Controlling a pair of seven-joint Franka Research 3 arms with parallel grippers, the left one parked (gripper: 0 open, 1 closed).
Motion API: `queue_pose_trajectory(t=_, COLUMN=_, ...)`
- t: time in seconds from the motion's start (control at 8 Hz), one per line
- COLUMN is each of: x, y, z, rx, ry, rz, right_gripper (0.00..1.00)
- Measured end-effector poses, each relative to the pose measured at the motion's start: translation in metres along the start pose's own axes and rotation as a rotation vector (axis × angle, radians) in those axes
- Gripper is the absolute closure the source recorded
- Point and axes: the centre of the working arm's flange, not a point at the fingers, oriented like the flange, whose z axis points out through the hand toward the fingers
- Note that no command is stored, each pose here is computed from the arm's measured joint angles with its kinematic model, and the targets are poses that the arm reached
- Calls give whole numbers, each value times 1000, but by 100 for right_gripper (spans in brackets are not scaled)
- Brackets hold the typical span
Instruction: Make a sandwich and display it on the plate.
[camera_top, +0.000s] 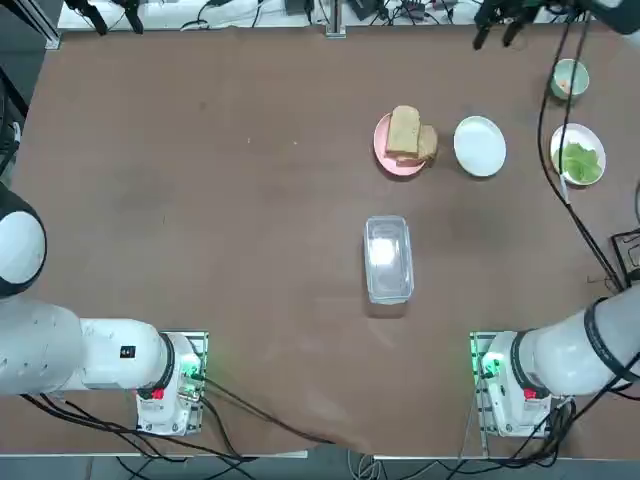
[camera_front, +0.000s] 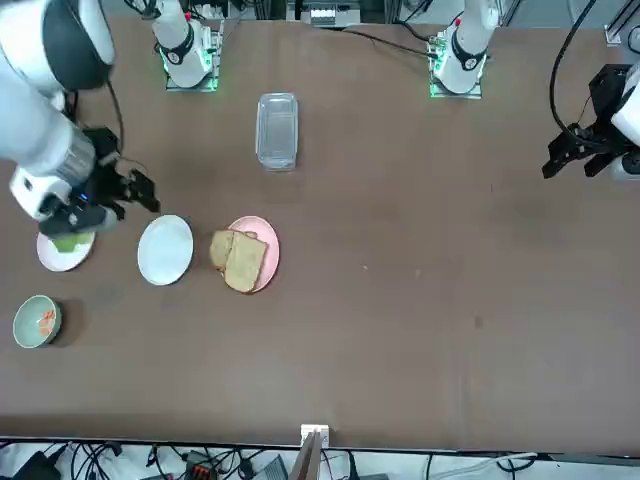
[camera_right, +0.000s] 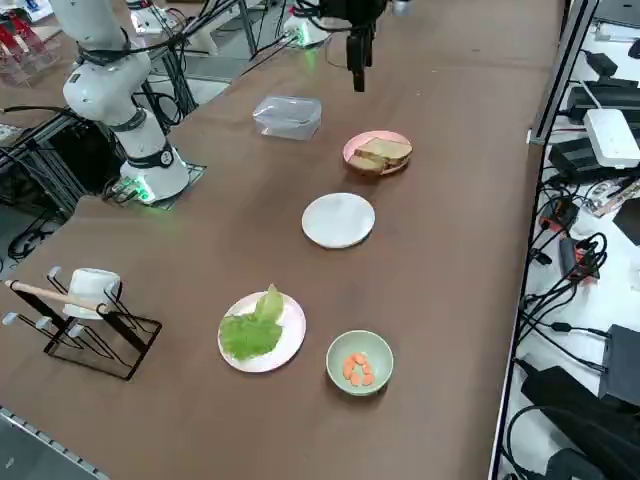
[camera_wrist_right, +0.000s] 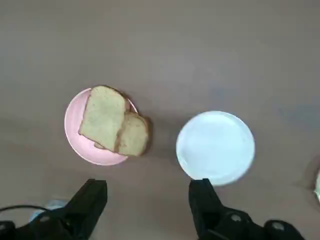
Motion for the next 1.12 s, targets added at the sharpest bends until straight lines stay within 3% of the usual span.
queue_pose_trajectory(t=0.38, x=29, y=-5, z=44, rx=11, ry=-33, rz=-169, right_gripper=1)
queue_pose_trajectory(t=0.75, x=53, y=-8, z=85, rx=106, ry=-41, rz=-294, right_gripper=1)
queue_pose_trajectory(t=1.12, x=97, y=-42, z=119, rx=97, ry=101, rz=-338, right_gripper=0)
